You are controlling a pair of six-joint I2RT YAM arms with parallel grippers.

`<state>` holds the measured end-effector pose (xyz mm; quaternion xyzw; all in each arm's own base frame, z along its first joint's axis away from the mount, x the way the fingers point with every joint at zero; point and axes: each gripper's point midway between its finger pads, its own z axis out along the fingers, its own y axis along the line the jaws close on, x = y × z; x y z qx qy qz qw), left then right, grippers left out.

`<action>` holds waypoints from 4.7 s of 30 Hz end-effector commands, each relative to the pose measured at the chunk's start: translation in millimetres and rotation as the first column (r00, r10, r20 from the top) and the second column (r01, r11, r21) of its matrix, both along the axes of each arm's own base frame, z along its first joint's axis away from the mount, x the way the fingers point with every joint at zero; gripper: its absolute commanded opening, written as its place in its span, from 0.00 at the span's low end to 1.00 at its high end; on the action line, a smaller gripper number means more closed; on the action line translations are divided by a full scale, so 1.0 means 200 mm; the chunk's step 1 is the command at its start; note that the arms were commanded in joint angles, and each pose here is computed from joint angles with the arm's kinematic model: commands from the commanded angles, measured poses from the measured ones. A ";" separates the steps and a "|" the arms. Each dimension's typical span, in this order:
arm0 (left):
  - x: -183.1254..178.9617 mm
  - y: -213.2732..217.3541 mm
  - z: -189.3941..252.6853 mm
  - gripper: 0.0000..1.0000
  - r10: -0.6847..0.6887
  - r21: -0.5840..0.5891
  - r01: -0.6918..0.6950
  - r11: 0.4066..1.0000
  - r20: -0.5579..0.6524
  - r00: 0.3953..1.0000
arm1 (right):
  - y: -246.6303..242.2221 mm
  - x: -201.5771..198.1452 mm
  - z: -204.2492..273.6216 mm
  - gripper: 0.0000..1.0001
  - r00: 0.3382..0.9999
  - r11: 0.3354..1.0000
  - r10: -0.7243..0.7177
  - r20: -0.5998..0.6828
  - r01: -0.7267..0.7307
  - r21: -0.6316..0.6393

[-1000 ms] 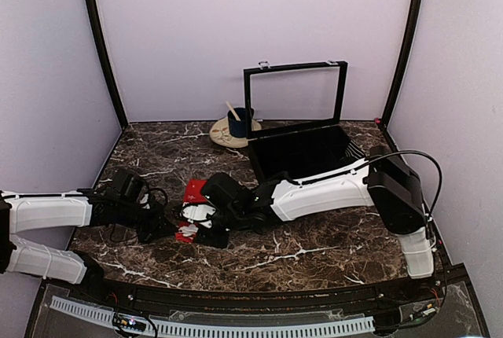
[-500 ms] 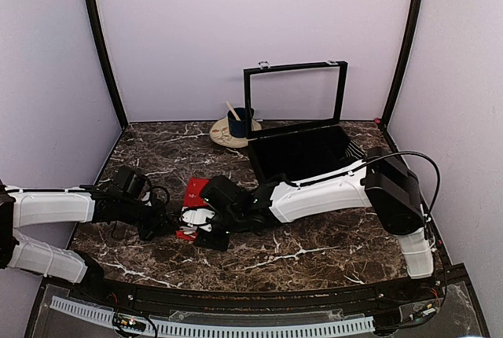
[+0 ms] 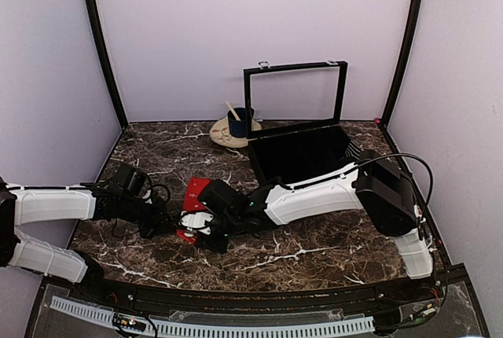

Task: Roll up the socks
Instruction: Roll the sock at the center of the board.

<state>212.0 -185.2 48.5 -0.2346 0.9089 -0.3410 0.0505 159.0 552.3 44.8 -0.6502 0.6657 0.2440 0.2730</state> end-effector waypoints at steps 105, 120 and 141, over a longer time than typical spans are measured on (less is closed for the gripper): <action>-0.36 -0.23 0.18 0.44 -0.635 0.401 0.493 0.772 0.528 0.564 | -0.08 0.00 -0.03 0.00 0.549 0.973 -0.212 -0.809 0.042 -0.227; -0.26 -0.22 0.17 0.54 -0.671 0.513 0.437 0.739 0.504 0.544 | -0.10 -0.02 -0.02 0.00 0.546 0.975 -0.199 -0.814 0.028 -0.220; -0.26 -0.27 0.06 0.51 -0.734 0.543 0.497 0.677 0.449 0.509 | -0.09 -0.02 0.04 0.00 0.539 0.981 -0.171 -0.824 0.017 -0.192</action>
